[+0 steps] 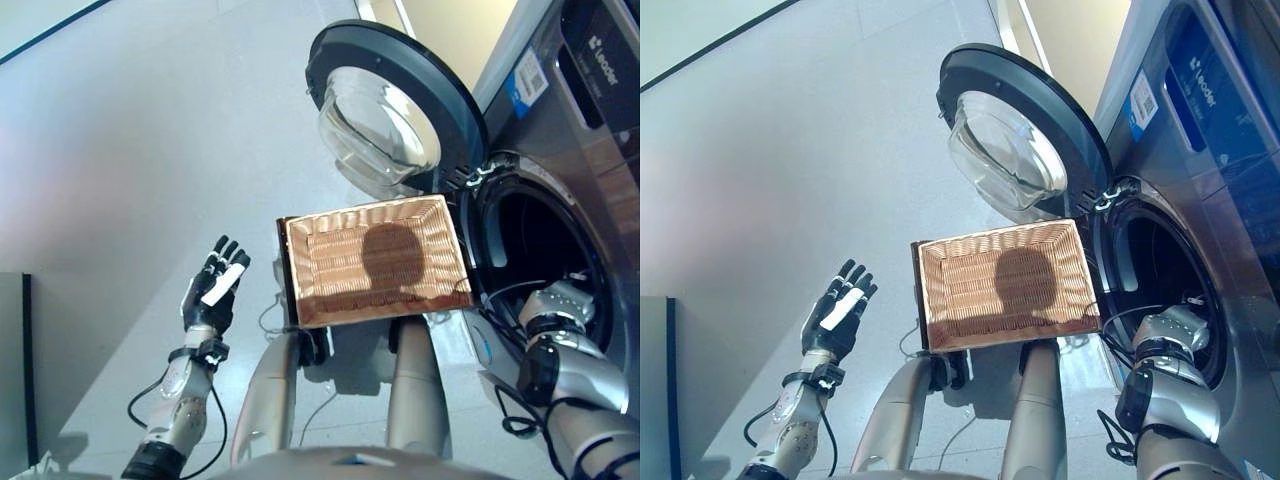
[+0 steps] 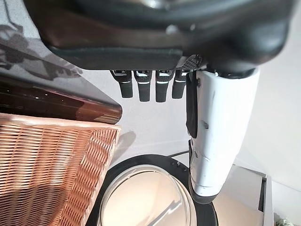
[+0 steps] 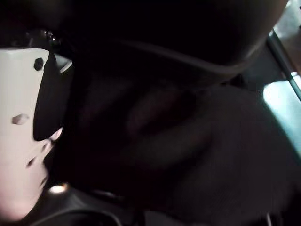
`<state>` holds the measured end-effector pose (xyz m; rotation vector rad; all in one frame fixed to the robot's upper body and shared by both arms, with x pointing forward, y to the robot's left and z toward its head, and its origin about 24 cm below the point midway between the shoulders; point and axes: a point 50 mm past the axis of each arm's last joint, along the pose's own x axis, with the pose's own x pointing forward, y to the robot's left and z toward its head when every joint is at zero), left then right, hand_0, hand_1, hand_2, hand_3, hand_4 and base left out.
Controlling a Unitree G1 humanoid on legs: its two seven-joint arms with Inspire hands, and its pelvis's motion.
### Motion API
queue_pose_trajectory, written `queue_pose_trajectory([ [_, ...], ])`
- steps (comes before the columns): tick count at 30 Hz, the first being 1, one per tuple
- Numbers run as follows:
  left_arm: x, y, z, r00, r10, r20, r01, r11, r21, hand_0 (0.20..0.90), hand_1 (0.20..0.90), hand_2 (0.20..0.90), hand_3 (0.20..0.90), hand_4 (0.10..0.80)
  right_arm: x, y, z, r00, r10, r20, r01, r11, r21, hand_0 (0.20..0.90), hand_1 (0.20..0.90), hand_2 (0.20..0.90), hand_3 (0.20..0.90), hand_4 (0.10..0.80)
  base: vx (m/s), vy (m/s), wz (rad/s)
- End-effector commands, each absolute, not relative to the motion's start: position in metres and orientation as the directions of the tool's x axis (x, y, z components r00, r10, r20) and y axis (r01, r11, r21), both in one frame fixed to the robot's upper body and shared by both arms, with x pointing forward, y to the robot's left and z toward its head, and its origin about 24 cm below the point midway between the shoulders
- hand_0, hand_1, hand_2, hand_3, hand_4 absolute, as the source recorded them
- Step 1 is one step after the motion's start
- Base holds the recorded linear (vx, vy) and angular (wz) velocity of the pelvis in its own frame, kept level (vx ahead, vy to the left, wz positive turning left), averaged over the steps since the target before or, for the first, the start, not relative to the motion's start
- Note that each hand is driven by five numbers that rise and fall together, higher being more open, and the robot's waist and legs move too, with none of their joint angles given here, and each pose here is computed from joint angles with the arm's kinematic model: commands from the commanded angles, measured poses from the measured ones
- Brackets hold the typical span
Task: Pick up the clothes and place them into the washing machine
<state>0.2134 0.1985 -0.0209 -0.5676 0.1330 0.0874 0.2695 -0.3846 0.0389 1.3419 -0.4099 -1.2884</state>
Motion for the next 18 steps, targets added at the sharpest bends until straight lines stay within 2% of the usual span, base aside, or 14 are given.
queue_pose_trajectory([
  [1, 0.215, 0.216, 0.003, 0.997, 0.079, -0.017, -0.077, 0.861, -0.503, 0.900, 0.900, 0.900, 0.900, 0.800, 0.257, -0.411, 0.062, 0.246, -0.913, -0.326, 0.436, -0.196, 0.878, 0.900, 0.900, 0.900, 0.900, 0.800, 0.000, 0.000, 0.00],
  [6, 0.215, 0.215, 0.002, 0.997, 0.076, -0.020, -0.075, 0.858, -0.508, 0.900, 0.900, 0.900, 0.900, 0.800, 0.264, -0.400, 0.055, 0.283, -0.897, -0.339, 0.441, -0.192, 0.877, 0.900, 0.900, 0.900, 0.900, 0.800, 0.000, 0.000, 0.00],
  [12, 0.217, 0.216, 0.001, 0.995, 0.097, -0.019, -0.093, 0.846, -0.525, 0.900, 0.900, 0.900, 0.900, 0.800, 0.281, -0.358, 0.027, 0.422, -0.834, -0.354, 0.500, -0.111, 0.859, 0.900, 0.900, 0.900, 0.900, 0.800, -0.005, 0.008, -0.08],
  [18, 0.216, 0.217, -0.003, 0.993, 0.113, -0.022, -0.108, 0.844, -0.526, 0.900, 0.900, 0.900, 0.900, 0.800, 0.277, -0.324, -0.006, 0.497, -0.773, -0.393, 0.580, -0.041, 0.814, 0.900, 0.900, 0.900, 0.900, 0.800, 0.023, -0.006, -0.04],
])
